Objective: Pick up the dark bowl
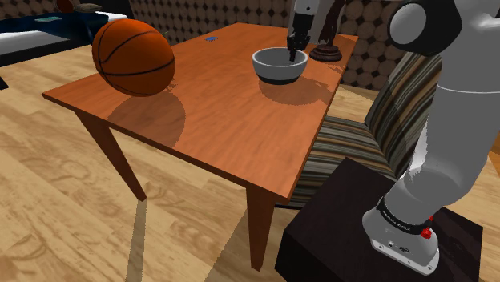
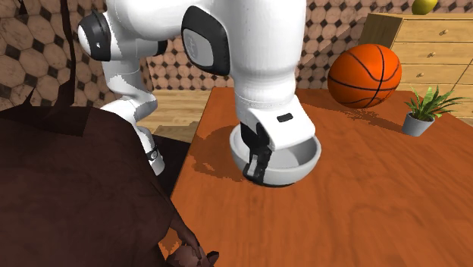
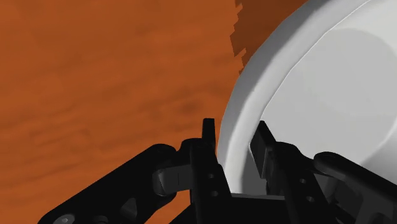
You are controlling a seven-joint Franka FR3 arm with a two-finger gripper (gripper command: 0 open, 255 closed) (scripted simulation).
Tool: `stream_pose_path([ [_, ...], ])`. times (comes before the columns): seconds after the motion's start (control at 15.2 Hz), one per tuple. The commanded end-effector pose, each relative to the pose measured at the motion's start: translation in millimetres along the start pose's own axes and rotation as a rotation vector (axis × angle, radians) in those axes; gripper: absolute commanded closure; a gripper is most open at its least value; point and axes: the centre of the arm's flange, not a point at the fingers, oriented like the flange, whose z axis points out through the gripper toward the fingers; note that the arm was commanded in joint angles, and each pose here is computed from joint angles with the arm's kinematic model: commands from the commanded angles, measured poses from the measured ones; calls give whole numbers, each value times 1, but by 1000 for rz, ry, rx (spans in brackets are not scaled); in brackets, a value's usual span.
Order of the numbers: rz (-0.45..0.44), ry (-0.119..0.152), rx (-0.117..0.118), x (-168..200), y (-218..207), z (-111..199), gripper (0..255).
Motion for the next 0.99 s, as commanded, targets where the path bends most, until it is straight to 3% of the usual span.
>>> stream_pose_path([
  [0.0,0,-1,0,0,-2,-9,255],
  [0.92,0,-1,0,1,-10,-72,255],
])
